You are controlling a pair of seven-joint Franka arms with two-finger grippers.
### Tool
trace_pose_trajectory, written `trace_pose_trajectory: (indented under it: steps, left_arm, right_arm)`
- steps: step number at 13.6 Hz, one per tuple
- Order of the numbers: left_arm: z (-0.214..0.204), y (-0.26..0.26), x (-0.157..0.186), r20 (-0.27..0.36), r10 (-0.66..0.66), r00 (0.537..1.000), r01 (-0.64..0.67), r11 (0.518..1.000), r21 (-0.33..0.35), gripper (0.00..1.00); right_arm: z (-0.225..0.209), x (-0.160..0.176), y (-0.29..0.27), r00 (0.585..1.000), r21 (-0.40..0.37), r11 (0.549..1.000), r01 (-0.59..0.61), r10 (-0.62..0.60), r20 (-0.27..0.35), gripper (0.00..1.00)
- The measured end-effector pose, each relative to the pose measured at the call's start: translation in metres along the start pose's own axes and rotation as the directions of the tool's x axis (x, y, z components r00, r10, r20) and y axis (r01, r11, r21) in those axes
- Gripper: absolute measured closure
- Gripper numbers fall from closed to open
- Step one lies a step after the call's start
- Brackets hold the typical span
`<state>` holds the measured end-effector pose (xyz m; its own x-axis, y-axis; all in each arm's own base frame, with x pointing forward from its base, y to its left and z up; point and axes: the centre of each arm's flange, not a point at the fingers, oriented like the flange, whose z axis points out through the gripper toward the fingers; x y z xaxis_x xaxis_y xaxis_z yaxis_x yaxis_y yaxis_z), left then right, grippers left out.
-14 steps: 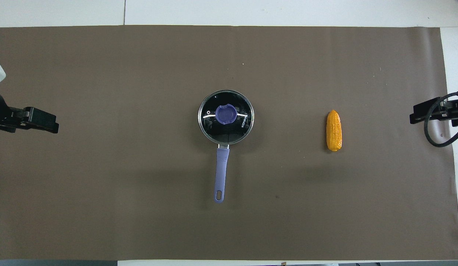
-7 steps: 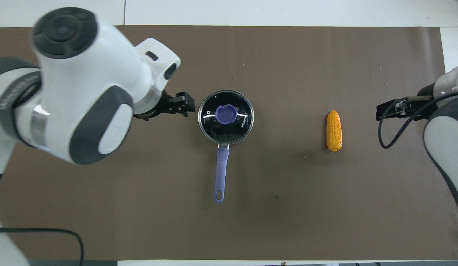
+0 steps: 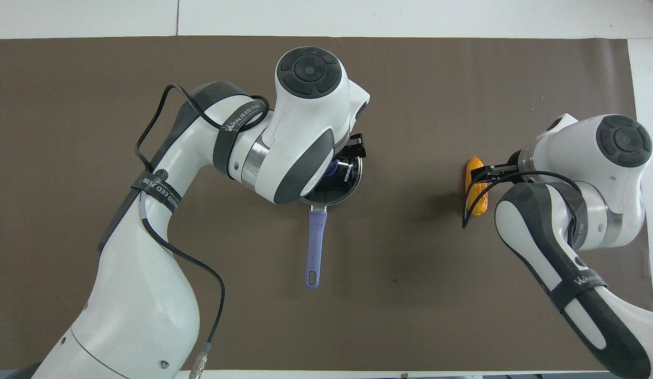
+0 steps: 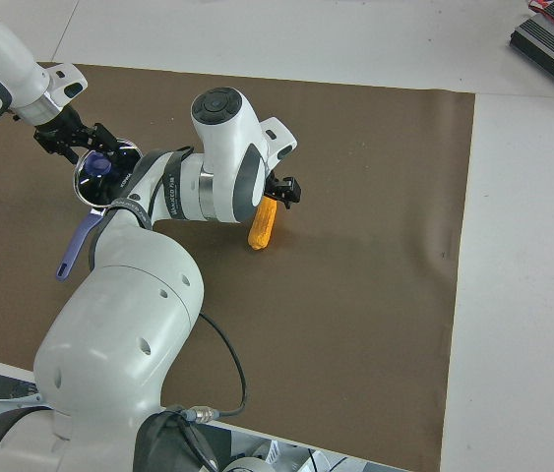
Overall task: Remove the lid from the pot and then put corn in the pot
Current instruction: 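Reach the left gripper to the lid knob while the right gripper reaches the corn, then grasp the lid knob with the left gripper while the right gripper grasps the corn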
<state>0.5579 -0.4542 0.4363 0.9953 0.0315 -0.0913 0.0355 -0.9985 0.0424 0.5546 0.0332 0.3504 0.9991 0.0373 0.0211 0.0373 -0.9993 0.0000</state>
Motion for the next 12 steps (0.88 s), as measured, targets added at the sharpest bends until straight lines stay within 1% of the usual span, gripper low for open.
trace_pose_trajectory:
  steps: [4, 7, 9, 11, 12]
  left_arm:
    - [0.003, -0.002, 0.001, -0.007, -0.011, 1.0, 0.011, 1.0, 0.013, 0.0]
    - [0.018, -0.002, 0.005, -0.04, -0.052, 0.998, 0.052, 0.999, 0.007, 0.0]
    - [0.027, -0.005, 0.006, -0.044, -0.063, 0.997, 0.063, 0.998, 0.007, 0.0]
    - [0.029, -0.006, 0.005, -0.041, -0.065, 0.997, 0.066, 0.998, 0.011, 0.0]
    - [0.029, -0.006, 0.005, -0.041, -0.066, 0.997, 0.066, 0.998, 0.011, 0.0]
  right_arm:
    - [0.032, -0.003, -0.006, 0.999, -0.005, 1.0, 0.012, -0.012, 0.03, 0.05]
    - [0.039, -0.004, -0.015, 0.999, -0.006, 1.0, 0.028, -0.028, 0.042, 0.11]
    - [0.039, -0.005, -0.021, 0.998, -0.006, 0.999, 0.039, -0.039, 0.043, 0.12]
    - [0.044, -0.008, -0.024, 0.998, -0.006, 0.999, 0.044, -0.043, 0.043, 0.24]
    - [0.047, -0.01, -0.023, 0.998, -0.006, 0.999, 0.043, -0.043, 0.04, 0.24]
